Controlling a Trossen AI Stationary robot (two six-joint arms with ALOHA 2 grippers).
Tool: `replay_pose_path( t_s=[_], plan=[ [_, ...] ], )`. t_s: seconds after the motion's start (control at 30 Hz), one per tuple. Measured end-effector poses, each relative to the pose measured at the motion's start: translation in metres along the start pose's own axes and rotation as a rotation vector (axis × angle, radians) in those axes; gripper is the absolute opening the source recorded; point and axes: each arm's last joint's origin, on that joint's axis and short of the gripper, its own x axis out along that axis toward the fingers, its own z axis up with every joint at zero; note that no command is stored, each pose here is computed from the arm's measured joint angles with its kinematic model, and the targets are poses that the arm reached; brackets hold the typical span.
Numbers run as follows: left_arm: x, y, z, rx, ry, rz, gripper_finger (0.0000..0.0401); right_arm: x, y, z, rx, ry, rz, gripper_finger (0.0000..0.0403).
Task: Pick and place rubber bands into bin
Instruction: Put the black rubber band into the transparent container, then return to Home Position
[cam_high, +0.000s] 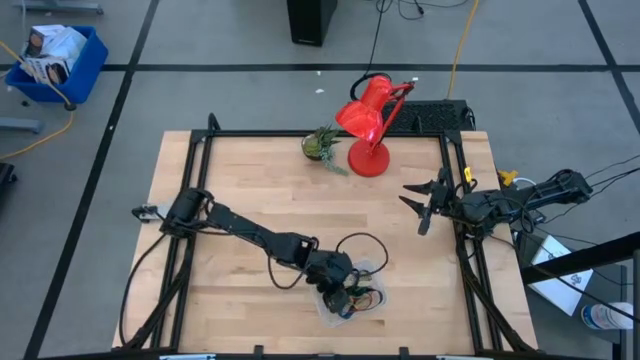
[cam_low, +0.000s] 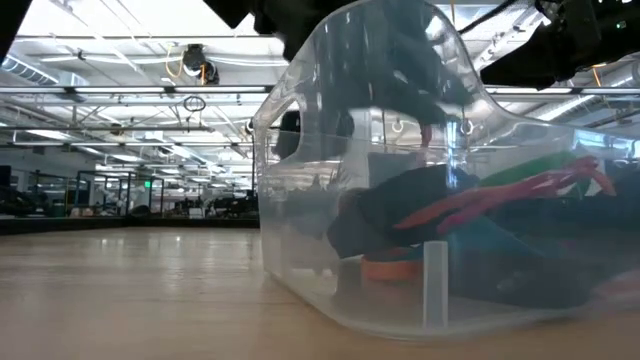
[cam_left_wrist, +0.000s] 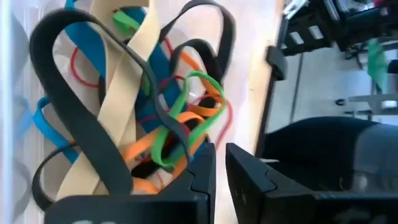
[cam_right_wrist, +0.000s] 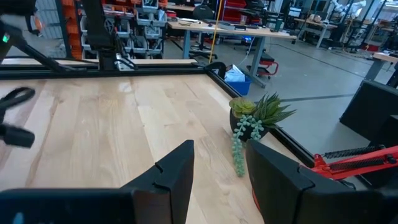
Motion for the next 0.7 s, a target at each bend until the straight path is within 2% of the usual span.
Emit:
replay_pose_path(
  t_s=[0.23,0.47,0.6,0.7],
  plan=[
    [-0.042,-0.019,0.019,0.098,-0.083,-0.077,0.0042,0.000,0.000,-0.001,-0.006,0.007,0.000,0.0144],
    [-0.153,-0.059,0.035,0.335,-0.311,-0.161,0.0042,0.000,0.000,-0.001,-0.009,0.011,0.000,0.0144],
    [-0.217,-0.072,0.034,0.455,-0.440,-0.185,0.0042,0.000,0.000,-0.001,0.002,0.004,0.000,0.0144],
    [-0.261,-0.074,0.023,0.583,-0.492,-0.149,0.0042,-0.001,-0.001,0.003,0.045,-0.025,0.000,0.0144]
  ],
)
